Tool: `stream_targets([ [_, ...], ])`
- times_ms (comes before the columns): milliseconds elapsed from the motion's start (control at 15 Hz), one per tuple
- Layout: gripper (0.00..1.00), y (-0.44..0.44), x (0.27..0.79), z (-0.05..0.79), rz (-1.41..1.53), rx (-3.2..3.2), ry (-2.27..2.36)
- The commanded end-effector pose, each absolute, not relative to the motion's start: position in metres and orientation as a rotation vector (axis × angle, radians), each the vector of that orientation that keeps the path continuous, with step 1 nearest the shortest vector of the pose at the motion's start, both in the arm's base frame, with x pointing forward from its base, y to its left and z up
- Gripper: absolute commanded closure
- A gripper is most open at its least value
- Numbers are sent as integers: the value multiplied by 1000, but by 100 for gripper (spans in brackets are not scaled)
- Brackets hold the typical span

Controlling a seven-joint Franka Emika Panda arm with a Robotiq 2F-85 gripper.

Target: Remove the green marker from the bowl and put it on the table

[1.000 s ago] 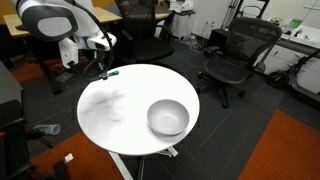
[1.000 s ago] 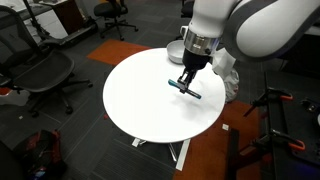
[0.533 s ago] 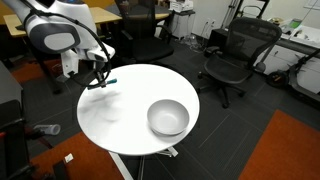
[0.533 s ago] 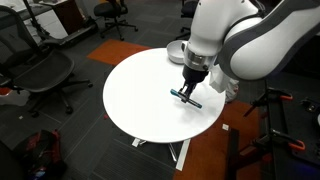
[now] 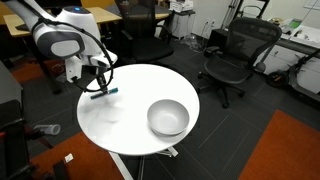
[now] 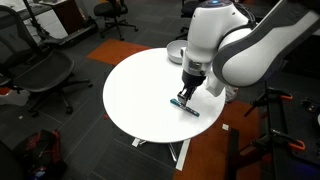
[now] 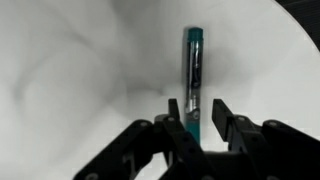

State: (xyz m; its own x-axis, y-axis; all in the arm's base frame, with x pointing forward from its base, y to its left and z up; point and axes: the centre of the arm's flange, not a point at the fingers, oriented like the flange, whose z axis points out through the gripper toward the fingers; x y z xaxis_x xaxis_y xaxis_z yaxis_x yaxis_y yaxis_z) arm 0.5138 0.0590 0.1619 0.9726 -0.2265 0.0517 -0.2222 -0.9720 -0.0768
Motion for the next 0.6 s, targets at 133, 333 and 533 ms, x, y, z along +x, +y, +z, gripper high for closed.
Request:
stream_targets([
  [133,12,48,535,180,-189,-3078,425],
  [333,0,38,541,197,-207,-3091,439],
  [533,0,31,541,217,-200,-3101,432],
])
